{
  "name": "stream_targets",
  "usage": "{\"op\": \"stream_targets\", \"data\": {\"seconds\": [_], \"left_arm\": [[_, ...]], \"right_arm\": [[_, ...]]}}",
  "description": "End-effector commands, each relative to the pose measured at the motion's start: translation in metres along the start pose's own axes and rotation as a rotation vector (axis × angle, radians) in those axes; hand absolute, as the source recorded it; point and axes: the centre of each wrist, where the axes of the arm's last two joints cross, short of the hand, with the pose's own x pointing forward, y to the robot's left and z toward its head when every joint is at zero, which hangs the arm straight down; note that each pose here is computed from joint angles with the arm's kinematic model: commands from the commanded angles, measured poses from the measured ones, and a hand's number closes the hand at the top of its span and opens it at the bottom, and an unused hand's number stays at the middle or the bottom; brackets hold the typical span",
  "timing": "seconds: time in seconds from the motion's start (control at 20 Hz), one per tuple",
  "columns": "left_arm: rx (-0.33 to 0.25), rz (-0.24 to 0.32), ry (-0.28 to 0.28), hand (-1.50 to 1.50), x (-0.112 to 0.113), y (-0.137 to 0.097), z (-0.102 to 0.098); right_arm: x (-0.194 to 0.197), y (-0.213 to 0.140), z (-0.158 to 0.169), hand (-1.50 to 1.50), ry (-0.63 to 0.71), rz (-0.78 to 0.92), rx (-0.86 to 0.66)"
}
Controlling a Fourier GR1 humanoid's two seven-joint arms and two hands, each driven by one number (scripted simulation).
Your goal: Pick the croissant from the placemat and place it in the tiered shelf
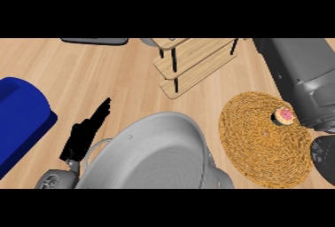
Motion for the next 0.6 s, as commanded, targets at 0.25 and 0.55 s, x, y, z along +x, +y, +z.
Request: {"op": "stream_targets", "data": {"seconds": [0.25,0.55], "left_arm": [[0.006,-0.017,0.000,0.00,0.004,0.014,-0.003],[0.020,0.009,-0.012,0.00,-0.004,0.003,0.003]], "right_arm": [[0.016,-0.069,0.013,-1.50,-0.087,-0.198,-0.403],[-0.014,-0.158,0.054,-1.50,0.011,-0.178,-0.606]]}}
